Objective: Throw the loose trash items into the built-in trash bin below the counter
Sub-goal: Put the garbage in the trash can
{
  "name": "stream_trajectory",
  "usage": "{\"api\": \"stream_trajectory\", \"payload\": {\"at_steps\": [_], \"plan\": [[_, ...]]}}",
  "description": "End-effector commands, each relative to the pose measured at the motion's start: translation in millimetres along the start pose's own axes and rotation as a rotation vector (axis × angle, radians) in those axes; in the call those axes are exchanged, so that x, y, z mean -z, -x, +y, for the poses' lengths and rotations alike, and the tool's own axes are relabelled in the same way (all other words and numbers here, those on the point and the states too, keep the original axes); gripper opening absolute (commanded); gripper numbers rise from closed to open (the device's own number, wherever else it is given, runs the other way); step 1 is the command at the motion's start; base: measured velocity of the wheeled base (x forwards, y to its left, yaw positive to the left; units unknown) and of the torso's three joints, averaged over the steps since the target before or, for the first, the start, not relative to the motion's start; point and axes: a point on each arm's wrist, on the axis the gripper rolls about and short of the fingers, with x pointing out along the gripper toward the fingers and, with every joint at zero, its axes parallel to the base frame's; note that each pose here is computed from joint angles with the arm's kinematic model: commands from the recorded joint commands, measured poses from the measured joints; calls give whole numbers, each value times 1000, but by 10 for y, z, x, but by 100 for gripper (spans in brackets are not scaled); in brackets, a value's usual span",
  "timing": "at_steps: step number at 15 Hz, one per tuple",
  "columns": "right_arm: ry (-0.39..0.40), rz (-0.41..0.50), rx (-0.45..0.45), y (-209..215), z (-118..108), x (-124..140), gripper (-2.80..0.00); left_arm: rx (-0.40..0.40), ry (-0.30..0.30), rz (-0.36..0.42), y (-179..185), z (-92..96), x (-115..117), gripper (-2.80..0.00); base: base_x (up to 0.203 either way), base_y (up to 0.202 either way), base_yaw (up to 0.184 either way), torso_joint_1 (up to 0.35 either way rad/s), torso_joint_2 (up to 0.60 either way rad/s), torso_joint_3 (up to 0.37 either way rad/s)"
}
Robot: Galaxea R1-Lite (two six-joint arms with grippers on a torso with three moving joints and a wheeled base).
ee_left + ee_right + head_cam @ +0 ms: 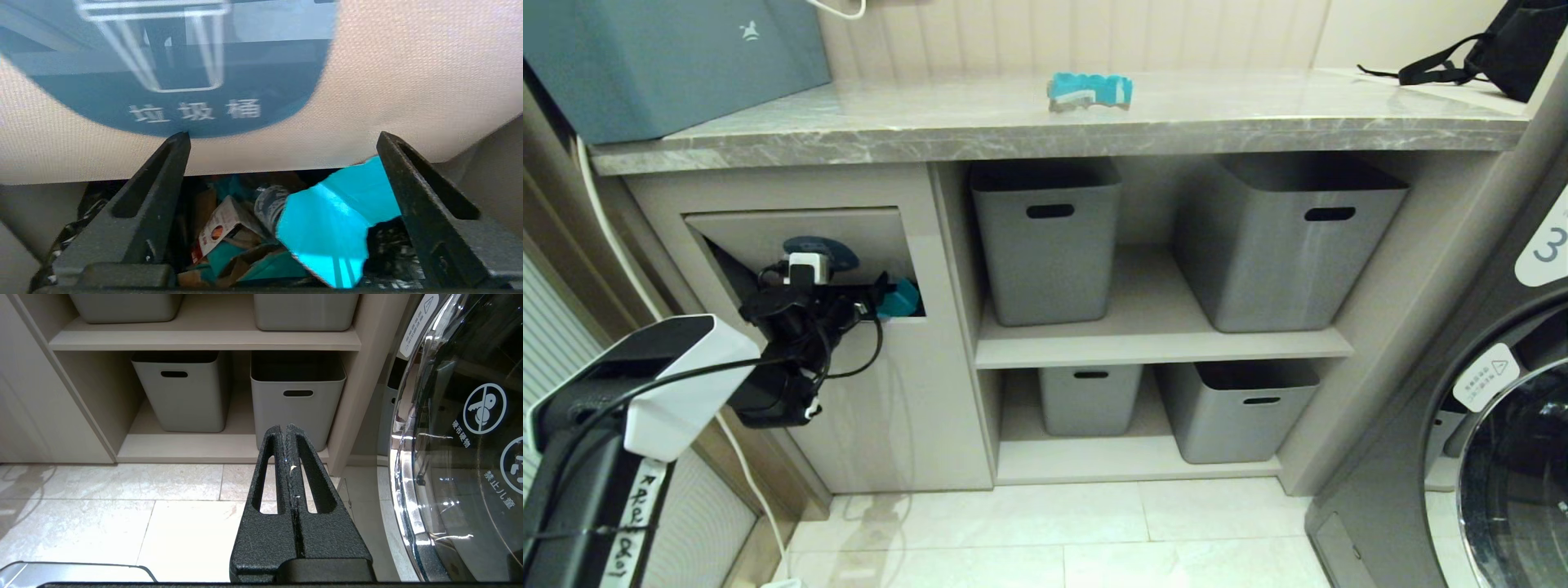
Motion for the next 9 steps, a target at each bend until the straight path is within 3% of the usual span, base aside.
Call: {"api": "stream_trajectory", "payload": {"at_steps": [1, 9], "plan": [[0, -1, -1, 0, 0, -1, -280, -7, -5, -7, 3, 32, -8, 0, 0, 0, 0, 0, 0, 0], [1, -1, -2, 0, 0, 0, -280, -17, -15, -65, -123, 61, 60, 0, 0, 0, 0, 0, 0, 0]]}}
